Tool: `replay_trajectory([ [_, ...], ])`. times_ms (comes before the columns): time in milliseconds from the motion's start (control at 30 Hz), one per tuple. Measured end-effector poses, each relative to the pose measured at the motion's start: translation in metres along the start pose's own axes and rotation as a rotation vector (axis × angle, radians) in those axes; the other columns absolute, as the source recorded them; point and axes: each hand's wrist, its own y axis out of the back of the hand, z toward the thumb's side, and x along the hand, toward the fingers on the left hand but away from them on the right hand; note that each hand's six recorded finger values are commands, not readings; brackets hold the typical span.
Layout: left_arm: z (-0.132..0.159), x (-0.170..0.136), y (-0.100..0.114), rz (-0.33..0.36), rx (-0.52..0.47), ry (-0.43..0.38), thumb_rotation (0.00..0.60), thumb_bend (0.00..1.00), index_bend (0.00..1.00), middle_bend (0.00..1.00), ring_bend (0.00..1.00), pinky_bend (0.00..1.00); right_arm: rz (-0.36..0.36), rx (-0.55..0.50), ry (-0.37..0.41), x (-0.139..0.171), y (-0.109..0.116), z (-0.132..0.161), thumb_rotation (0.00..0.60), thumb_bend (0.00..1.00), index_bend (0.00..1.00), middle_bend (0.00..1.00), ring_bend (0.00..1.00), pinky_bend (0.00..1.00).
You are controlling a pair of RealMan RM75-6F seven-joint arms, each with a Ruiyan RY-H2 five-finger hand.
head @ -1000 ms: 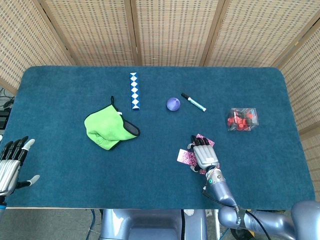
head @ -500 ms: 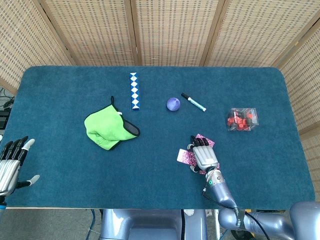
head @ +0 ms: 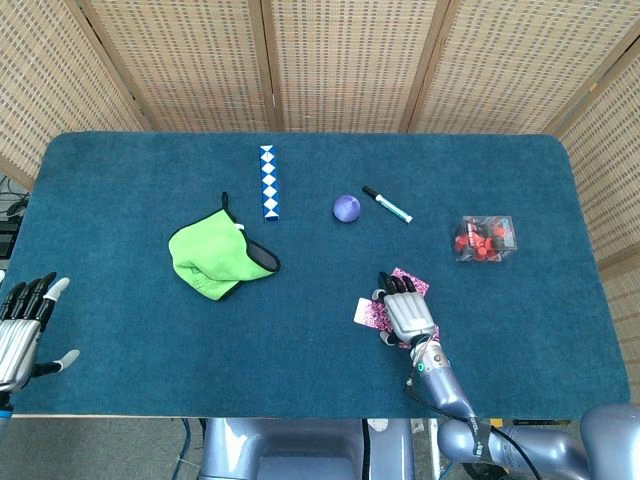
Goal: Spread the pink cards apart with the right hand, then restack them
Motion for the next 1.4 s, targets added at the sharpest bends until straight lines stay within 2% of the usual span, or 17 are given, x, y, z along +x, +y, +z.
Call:
replay_trajectory([
  [100, 0.0001, 0.0, 0.0, 0.0, 0.0, 0.0, 0.6, 0.04, 0.0, 0.0, 0.0, 0.0, 0.003, 0.0, -0.001, 0.0, -0.0011, -0.0005, 0.6, 0.35, 0.54, 0.0, 0.0, 0.02],
  [267, 0.0002, 0.0, 0.0, 0.0, -0.001, 0.0, 0.6, 0.04, 0.0, 0.0, 0.0, 0.0, 0.017, 0.004, -0.012, -0.0014, -0.0032, -0.0028, 0.6, 0.41, 0.54, 0.0, 0.0, 0.02],
  [700, 0.0001, 0.0, 0.0, 0.0, -0.001, 0.0, 0.6, 0.04, 0.0, 0.0, 0.0, 0.0, -0.001, -0.013, -0.005, -0.0022, -0.001, -0.0019, 0.6, 0.41, 0.59, 0.0, 0.0, 0.02],
  [1400, 0.0, 0.0, -0.0001, 0.001, 0.0, 0.001, 0.6, 0.04, 0.0, 0.0, 0.0, 0.0, -0.019, -0.02, -0.007, -0.0028, 0.0024, -0.0053, 0.6, 0.41, 0.59, 0.0, 0.0, 0.02],
])
